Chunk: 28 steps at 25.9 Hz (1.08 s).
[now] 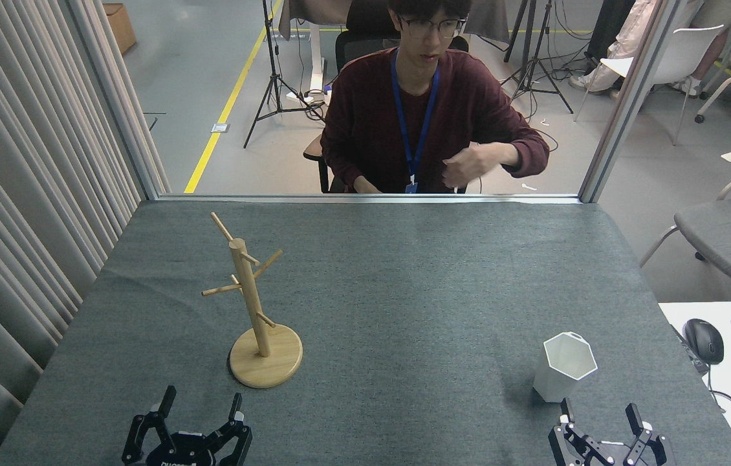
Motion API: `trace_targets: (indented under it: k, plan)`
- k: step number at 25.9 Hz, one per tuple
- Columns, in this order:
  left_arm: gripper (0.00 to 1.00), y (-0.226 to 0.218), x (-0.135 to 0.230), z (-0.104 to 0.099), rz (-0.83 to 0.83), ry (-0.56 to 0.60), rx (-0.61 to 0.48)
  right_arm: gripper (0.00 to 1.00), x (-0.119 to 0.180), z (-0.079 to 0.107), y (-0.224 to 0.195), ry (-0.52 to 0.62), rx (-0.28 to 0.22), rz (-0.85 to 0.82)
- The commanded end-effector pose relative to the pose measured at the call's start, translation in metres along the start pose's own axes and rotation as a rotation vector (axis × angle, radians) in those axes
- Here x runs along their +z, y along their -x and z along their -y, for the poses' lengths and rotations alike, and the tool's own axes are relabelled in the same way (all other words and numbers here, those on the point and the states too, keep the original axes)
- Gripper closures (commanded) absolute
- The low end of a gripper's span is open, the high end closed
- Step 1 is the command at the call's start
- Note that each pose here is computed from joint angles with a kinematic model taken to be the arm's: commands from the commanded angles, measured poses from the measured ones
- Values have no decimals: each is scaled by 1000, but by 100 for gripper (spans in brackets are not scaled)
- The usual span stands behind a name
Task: Hang cup on storage rack
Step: 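Move the right gripper forward to the white hexagonal cup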
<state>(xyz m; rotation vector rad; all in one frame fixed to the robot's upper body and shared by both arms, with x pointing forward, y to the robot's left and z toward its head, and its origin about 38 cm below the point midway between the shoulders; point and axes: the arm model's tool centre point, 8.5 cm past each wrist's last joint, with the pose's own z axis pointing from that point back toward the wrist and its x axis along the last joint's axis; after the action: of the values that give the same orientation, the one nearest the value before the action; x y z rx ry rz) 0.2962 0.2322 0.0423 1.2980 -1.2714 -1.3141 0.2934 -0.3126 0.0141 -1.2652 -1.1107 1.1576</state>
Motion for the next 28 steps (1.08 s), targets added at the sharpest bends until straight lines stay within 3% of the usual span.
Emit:
trace_targets:
  k: [1,5,7,12,19,28]
  plan:
    - [0,0,0,2,1,4,2,1,-3,1,0,3,-1,-2]
    - [0,0,2,10,-3,25,6,1,-6,-4,0,-9,-6,-7]
    - [0,1,2,11,-9,28,9,1,-17,1,0,6,-3,-7]
    - [0,2,1,9,-11,23,10,1,-39,-8,-2,-20,-11,-8]
    - [0,2,1,9,-12,23,11,1,-66,-15,12,-47,20,-7]
    - [0,6,2,9,-21,21,7,1,-69,-17,-4,-53,17,25]
